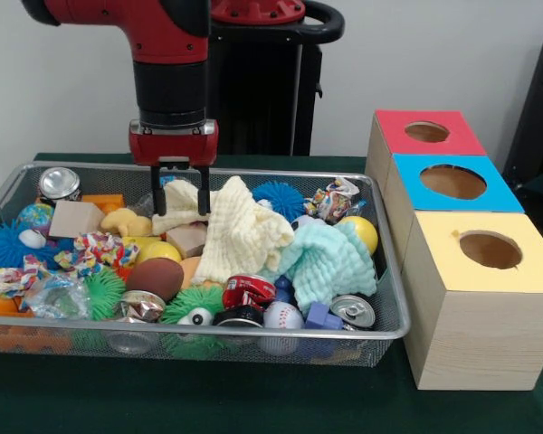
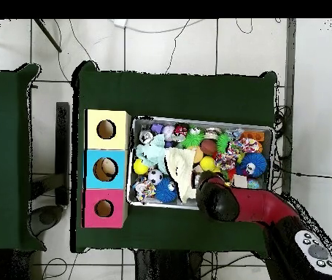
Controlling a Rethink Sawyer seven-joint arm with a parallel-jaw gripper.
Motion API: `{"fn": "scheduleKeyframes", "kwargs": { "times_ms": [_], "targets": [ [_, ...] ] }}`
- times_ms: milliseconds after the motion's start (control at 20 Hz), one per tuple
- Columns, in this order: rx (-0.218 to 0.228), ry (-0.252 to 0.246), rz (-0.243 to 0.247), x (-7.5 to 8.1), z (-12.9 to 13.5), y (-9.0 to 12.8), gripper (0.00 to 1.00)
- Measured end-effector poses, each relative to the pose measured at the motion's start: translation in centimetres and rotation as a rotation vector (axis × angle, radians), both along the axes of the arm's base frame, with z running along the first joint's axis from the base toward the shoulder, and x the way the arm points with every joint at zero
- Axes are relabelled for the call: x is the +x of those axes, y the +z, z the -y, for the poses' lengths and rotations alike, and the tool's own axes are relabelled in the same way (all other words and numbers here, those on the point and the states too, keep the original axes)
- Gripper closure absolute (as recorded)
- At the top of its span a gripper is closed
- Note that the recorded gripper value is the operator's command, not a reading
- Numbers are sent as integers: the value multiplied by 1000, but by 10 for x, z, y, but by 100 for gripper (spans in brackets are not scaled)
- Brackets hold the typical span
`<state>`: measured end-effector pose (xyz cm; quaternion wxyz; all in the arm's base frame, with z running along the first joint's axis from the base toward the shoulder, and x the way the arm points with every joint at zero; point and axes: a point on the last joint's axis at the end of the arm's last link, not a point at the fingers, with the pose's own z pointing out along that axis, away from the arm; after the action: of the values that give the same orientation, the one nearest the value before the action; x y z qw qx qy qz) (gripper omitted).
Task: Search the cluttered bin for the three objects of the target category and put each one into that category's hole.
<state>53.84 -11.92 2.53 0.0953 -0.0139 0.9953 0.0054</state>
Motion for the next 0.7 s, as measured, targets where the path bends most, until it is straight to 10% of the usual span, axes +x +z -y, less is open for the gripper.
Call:
{"fn": "scheduleKeyframes", "kwargs": {
  "times_ms": [700],
  "targets": [
    [31, -40, -78, -58, 17, -15, 0]
  ]
}}
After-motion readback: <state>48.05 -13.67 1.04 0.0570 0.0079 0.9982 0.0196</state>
